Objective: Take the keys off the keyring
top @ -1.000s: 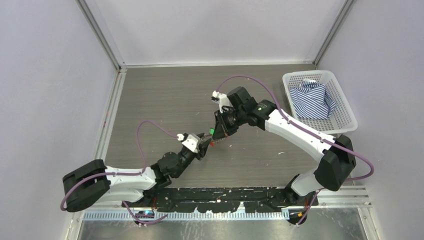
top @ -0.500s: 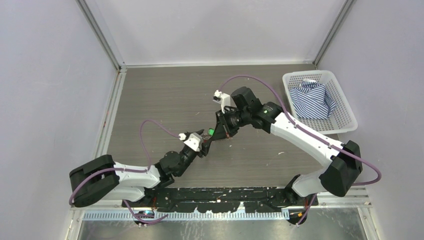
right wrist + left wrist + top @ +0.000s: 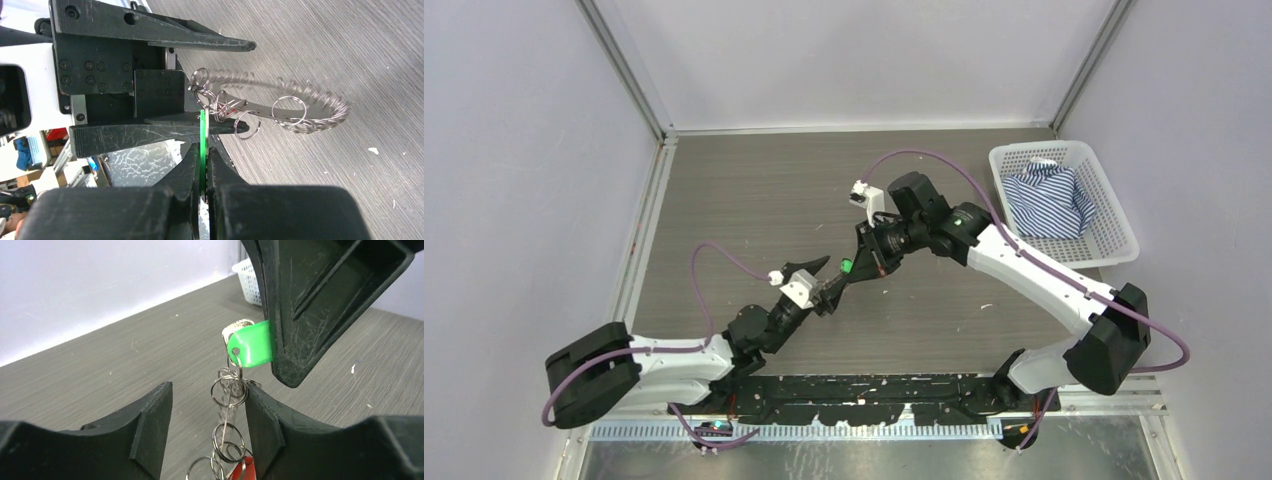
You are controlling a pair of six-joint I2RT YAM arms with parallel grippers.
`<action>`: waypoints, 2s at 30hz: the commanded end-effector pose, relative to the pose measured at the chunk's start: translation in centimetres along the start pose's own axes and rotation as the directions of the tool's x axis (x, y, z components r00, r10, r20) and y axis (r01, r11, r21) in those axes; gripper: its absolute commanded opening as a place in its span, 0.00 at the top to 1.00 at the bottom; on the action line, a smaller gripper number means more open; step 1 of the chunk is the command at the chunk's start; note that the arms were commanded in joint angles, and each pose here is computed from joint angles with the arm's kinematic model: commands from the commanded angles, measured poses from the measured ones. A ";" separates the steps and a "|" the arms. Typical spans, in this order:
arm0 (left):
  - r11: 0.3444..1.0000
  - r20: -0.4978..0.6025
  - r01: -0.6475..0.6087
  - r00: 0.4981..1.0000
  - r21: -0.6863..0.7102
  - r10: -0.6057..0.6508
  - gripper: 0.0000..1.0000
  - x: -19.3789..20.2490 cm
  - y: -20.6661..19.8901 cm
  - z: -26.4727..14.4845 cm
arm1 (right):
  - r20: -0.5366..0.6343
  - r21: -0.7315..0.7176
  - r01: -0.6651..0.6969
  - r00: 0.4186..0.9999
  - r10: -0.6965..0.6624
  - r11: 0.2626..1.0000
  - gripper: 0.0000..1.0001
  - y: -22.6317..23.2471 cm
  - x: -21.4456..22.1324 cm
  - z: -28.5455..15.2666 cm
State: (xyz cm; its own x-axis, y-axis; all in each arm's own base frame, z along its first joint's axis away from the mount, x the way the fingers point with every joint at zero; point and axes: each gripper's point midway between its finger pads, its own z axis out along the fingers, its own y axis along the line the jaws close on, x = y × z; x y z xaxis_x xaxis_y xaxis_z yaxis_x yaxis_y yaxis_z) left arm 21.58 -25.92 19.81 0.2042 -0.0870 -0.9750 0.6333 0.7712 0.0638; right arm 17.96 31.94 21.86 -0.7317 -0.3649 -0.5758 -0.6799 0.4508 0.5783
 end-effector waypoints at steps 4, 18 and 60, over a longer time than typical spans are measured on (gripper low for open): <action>1.000 0.094 0.020 0.995 0.021 -0.022 0.45 -3.1 0.4 0.5 | 0.133 -0.115 0.145 0.983 -0.130 0.983 0.99 5.3 -3.7 -3.8; 0.988 0.215 0.120 0.967 0.092 -0.138 0.49 -7.4 -0.6 0.7 | 0.174 -0.154 0.152 0.977 -0.124 0.976 0.99 7.2 -4.1 -5.6; 0.970 0.290 0.142 0.936 0.199 -0.197 0.58 -11.3 -2.0 0.3 | 0.129 -0.107 0.162 0.981 -0.148 0.981 0.99 7.6 -3.6 -4.9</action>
State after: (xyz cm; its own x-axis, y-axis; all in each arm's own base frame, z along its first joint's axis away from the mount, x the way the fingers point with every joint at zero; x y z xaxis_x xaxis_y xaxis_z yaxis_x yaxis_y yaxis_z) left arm 18.59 -27.21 26.14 0.2063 -0.3072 -0.9290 0.7876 0.6155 -0.0287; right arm 15.15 32.27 28.76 -0.6499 -0.3482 -0.6755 -0.7596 0.3265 0.5625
